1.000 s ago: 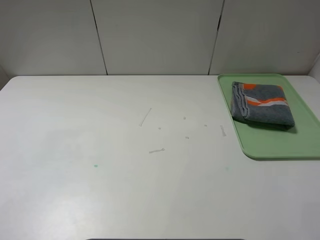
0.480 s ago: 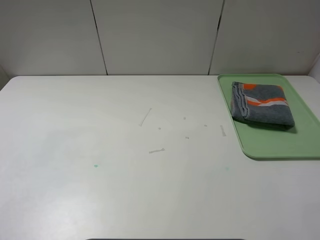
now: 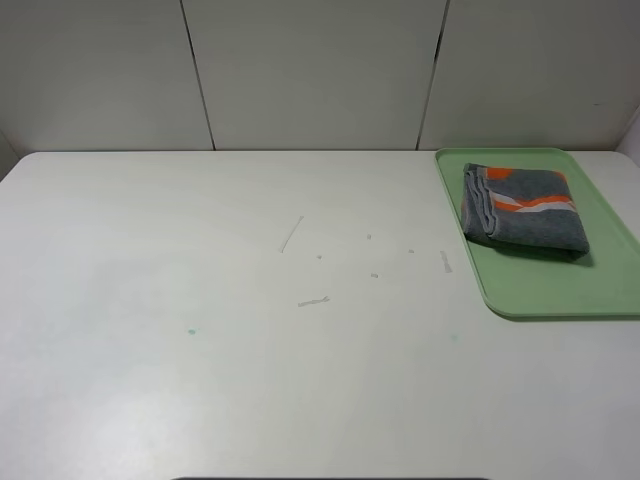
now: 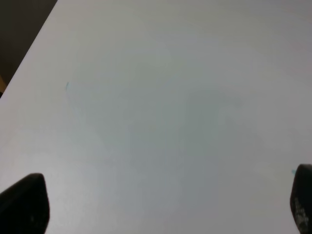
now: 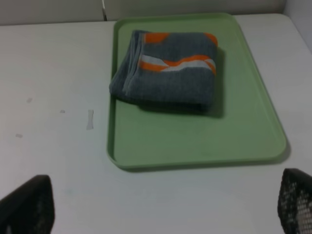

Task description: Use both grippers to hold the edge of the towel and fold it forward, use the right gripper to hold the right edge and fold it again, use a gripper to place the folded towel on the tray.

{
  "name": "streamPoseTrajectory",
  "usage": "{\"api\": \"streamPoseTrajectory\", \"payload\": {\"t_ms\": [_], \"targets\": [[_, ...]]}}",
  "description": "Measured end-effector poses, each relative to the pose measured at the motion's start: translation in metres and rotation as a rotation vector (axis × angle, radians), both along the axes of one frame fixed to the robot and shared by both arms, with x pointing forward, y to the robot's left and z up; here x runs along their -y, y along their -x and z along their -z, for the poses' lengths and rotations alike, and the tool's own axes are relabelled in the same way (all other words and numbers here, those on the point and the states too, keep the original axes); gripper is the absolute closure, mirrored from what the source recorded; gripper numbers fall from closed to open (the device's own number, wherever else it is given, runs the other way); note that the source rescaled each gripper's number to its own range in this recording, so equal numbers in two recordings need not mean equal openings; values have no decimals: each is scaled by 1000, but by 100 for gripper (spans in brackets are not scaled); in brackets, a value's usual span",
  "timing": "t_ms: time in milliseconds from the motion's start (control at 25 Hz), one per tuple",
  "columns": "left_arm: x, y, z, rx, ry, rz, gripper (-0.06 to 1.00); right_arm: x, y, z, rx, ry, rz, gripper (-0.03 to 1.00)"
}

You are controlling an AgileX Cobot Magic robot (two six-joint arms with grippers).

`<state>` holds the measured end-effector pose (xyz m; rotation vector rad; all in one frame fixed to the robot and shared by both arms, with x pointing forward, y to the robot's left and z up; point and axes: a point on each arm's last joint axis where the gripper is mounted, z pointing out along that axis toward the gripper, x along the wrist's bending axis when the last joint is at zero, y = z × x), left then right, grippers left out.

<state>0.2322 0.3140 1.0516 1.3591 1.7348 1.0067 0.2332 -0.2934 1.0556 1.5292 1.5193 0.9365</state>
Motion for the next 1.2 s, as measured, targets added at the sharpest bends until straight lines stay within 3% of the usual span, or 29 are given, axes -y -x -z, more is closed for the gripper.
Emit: {"api": "streamPoseTrajectory", "payload": {"t_ms": [1200], "targets": [[0,0,0,0,0,0,-6,0,-2,2,4,0,1,-3]]}}
